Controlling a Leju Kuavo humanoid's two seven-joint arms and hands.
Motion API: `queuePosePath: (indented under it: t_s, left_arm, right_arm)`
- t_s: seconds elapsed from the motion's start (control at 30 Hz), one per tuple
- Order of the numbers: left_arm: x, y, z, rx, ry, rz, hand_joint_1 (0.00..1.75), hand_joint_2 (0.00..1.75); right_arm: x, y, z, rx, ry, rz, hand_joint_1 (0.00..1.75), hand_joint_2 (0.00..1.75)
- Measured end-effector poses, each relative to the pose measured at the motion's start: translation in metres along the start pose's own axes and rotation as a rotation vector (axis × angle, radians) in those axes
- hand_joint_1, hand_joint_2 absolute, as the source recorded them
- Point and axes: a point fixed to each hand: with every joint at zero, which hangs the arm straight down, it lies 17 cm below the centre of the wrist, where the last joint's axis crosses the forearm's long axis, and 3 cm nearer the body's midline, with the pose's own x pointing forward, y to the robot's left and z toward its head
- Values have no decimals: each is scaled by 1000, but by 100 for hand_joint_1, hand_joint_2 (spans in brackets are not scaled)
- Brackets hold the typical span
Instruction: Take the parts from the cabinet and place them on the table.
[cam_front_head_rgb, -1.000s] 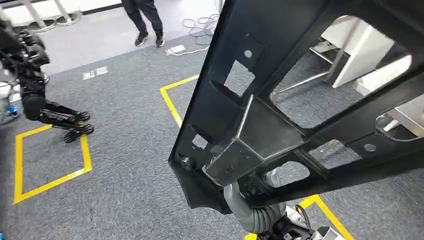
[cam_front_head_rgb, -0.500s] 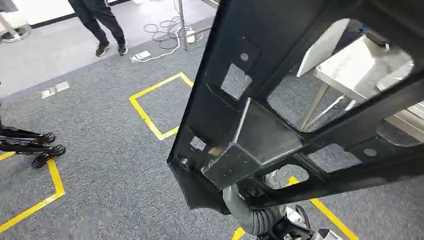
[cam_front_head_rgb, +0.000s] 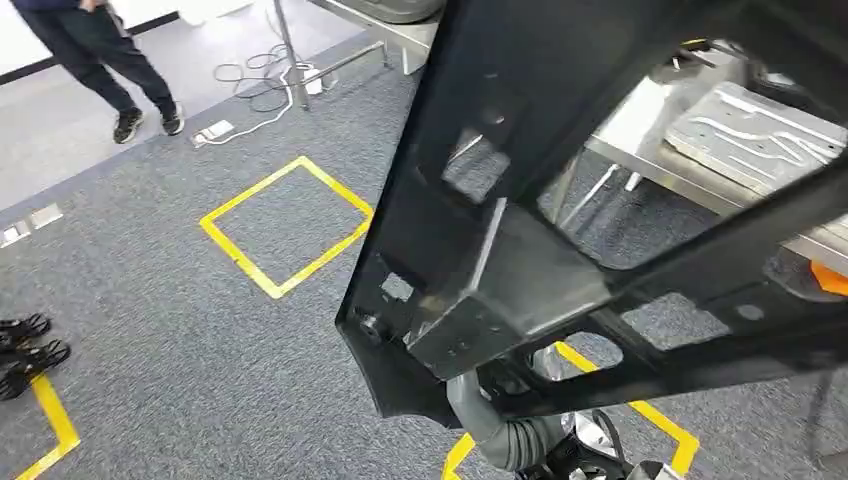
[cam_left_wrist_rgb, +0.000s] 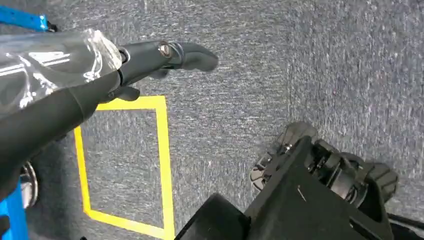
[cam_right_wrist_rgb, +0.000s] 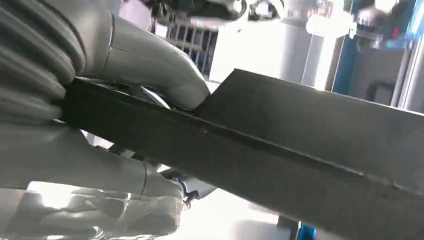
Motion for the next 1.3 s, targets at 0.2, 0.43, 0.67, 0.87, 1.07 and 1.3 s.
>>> queuePosePath:
  t_s: [0.2, 0.43, 0.67, 0.87, 1.07, 1.3]
  left_arm:
    - [8, 5, -2, 10, -13, 5, 0, 175]
    - [6, 5, -2, 11, -6, 3, 0, 175]
    - [3, 4, -1, 11, -5, 2, 0, 175]
    - [1, 2, -1, 8, -1, 2, 0, 175]
    - [2, 4, -1, 11, -3, 2, 0, 175]
    - [13, 10, -4, 22, -20, 8, 0, 175]
  right_arm:
    - [3, 0, -2, 2, -10, 0, 175, 175]
    - [4, 0, -3, 4, -14, 1, 175, 175]
    - [5, 0, -3, 7, -17, 2, 175, 175]
    - [4, 1, -2, 6, -13, 0, 175, 175]
    - [4, -1, -2, 0, -13, 2, 175, 175]
    - [4, -1, -2, 1, -13, -4, 175, 175]
